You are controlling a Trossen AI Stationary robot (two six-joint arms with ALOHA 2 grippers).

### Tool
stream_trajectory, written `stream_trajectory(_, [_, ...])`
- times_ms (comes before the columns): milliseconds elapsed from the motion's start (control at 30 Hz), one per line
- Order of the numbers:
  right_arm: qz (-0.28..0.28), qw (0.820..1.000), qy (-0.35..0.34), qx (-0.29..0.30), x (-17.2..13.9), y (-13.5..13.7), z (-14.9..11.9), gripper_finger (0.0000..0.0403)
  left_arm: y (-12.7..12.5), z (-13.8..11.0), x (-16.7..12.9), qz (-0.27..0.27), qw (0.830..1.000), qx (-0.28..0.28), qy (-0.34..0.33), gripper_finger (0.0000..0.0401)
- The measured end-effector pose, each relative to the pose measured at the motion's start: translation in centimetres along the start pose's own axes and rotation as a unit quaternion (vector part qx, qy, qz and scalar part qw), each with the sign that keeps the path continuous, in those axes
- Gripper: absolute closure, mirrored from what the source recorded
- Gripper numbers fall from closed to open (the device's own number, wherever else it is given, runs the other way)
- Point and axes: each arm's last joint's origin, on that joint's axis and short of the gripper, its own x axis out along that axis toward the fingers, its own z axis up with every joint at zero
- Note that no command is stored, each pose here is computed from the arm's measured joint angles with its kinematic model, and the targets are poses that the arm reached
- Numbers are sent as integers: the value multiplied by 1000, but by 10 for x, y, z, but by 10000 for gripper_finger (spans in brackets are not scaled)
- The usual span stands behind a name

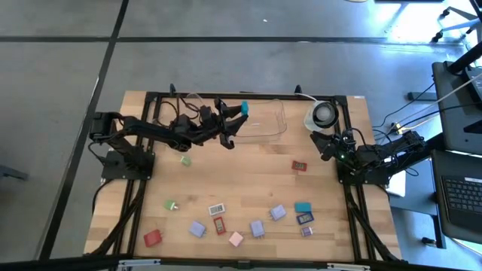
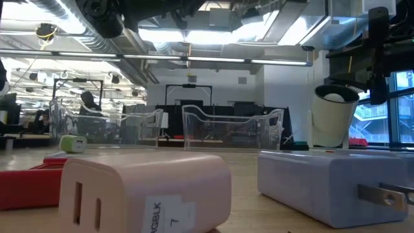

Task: Pick & Place Office items
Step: Put the left blue digital timer into the left transparent bin

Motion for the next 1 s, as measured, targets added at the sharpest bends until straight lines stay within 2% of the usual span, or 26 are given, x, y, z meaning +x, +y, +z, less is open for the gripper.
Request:
stream_trajectory(133, [0, 1000, 0, 0, 0, 0, 0, 145, 9, 3, -1, 23, 997, 12, 67, 239])
stream_trajectory(233, [0, 1000, 0, 0, 0, 0, 0, 145, 19, 6, -4, 72, 990, 22, 121, 240])
stream_trajectory(400, [0, 1000, 0, 0, 0, 0, 0, 145, 39, 11, -16, 192, 959, 53, 202, 239])
stream_trajectory(567, [0, 1000, 0, 0, 0, 0, 0, 145, 51, 24, -33, 275, 921, 91, 262, 239])
stream_trajectory(667, [0, 1000, 0, 0, 0, 0, 0, 145, 59, 26, -46, 319, 890, 95, 311, 238])
stream_trajectory(767, [-4, 1000, -4, 0, 0, 0, 0, 145, 69, 20, -64, 366, 845, 90, 381, 238])
stream_trajectory(900, [-9, 1000, -8, -1, 0, -1, 0, 145, 83, 13, -85, 428, 783, 42, 449, 240])
stream_trajectory(1000, [-9, 1000, -8, -1, 0, -1, 0, 145, 92, 12, -98, 474, 745, -7, 468, 239])
